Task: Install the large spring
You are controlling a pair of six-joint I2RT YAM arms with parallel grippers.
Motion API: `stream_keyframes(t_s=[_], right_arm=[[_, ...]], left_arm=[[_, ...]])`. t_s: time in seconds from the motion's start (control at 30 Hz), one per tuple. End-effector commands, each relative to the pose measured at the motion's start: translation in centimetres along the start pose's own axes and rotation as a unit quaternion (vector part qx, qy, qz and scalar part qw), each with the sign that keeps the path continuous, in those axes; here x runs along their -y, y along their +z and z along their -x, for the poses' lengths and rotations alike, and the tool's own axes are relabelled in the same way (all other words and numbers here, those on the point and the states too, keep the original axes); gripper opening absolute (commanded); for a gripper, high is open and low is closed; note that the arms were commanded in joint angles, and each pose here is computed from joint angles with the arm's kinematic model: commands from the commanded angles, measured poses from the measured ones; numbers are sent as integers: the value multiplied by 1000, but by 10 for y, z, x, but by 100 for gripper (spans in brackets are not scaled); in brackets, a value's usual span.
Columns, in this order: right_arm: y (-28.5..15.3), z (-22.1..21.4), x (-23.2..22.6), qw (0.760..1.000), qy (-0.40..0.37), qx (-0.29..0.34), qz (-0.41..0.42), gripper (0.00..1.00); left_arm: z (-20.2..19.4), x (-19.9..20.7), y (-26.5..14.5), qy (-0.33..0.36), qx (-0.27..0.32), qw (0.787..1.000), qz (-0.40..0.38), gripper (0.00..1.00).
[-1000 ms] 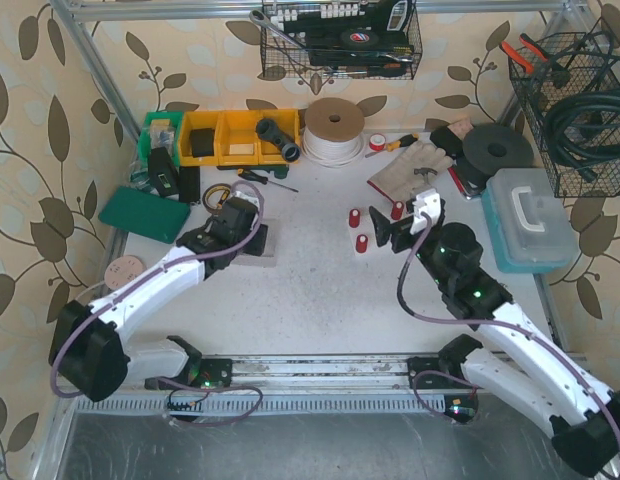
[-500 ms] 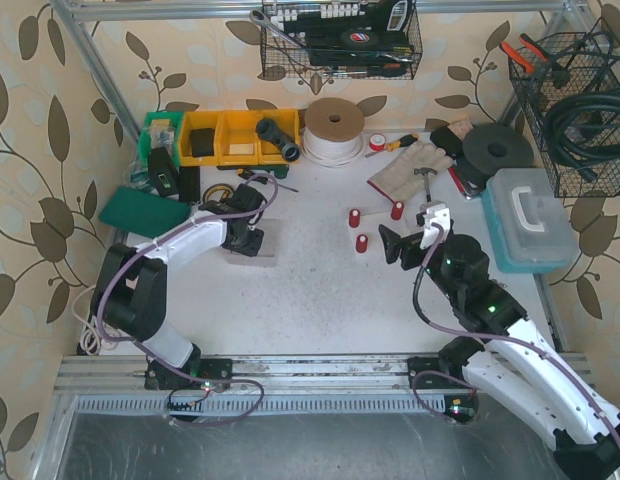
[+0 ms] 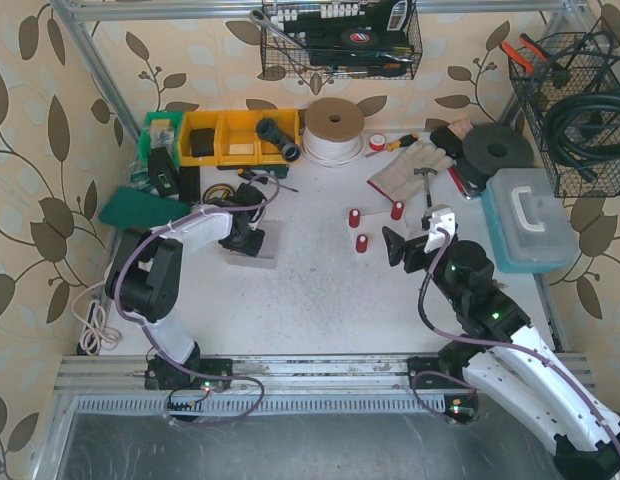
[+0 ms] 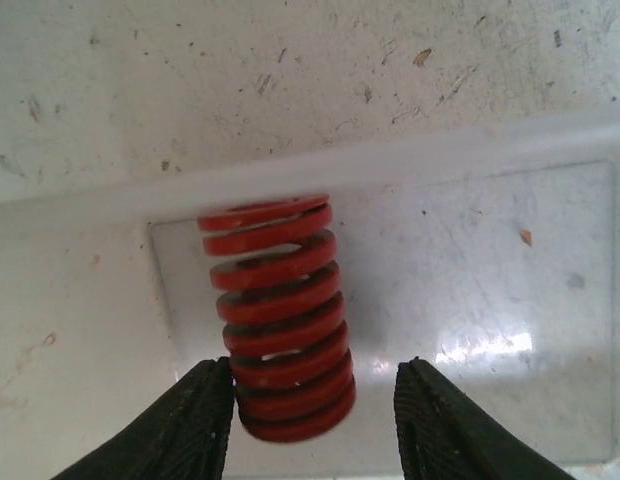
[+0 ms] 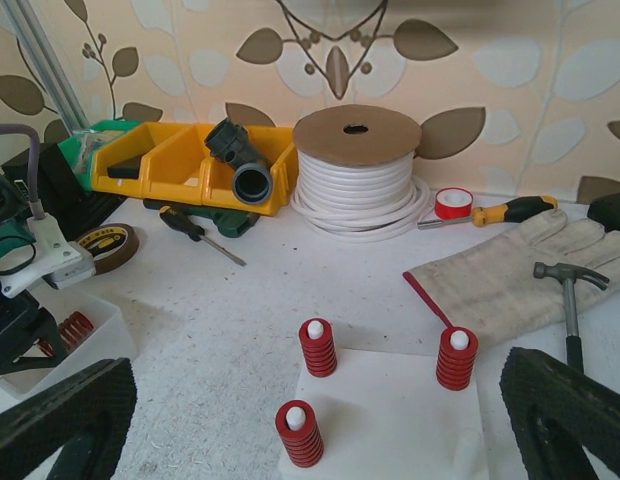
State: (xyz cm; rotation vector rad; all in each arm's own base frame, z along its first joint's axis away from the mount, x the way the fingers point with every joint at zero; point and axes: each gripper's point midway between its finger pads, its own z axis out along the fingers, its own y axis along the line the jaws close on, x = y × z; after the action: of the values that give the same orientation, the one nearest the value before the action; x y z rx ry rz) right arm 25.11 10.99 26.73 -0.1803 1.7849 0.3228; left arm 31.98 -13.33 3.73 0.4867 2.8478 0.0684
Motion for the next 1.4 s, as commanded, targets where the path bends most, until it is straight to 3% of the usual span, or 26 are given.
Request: stream_keyframes(t_s=[0.0, 0.13, 0.37, 0.63, 0.8, 0.97, 1.1, 1.23, 1.37], right_arm=[[1, -6, 8, 1000, -3, -6, -21, 98], [0, -6, 10, 1000, -4, -5, -26, 98], [6, -11, 13, 999, -2, -13, -38, 98], [6, -10, 18, 998, 14, -18, -56, 98], [8, -5, 18, 997, 30, -38, -64, 99], [12, -13, 10, 993, 61, -88, -53, 99], [23, -18, -15, 989, 75, -131, 4, 98], [29, -17, -47, 977, 89, -176, 80, 90], [32, -14, -75, 962, 109, -205, 144, 76]], left_arm=[[8, 5, 5, 12, -1, 1000, -14, 48], [7, 7, 7, 14, -8, 1000, -20, 37], [19, 6, -17, 14, 40, 999, -25, 15], [28, 5, -57, -6, 97, 994, -39, 4], [37, 3, -100, -19, 181, 982, -51, 0], [47, 13, -139, 1, 296, 951, -86, 0], [49, 34, -160, 52, 366, 920, -129, 0], [45, 63, -176, 119, 422, 885, -159, 0], [33, 106, -186, 225, 460, 842, -170, 0]])
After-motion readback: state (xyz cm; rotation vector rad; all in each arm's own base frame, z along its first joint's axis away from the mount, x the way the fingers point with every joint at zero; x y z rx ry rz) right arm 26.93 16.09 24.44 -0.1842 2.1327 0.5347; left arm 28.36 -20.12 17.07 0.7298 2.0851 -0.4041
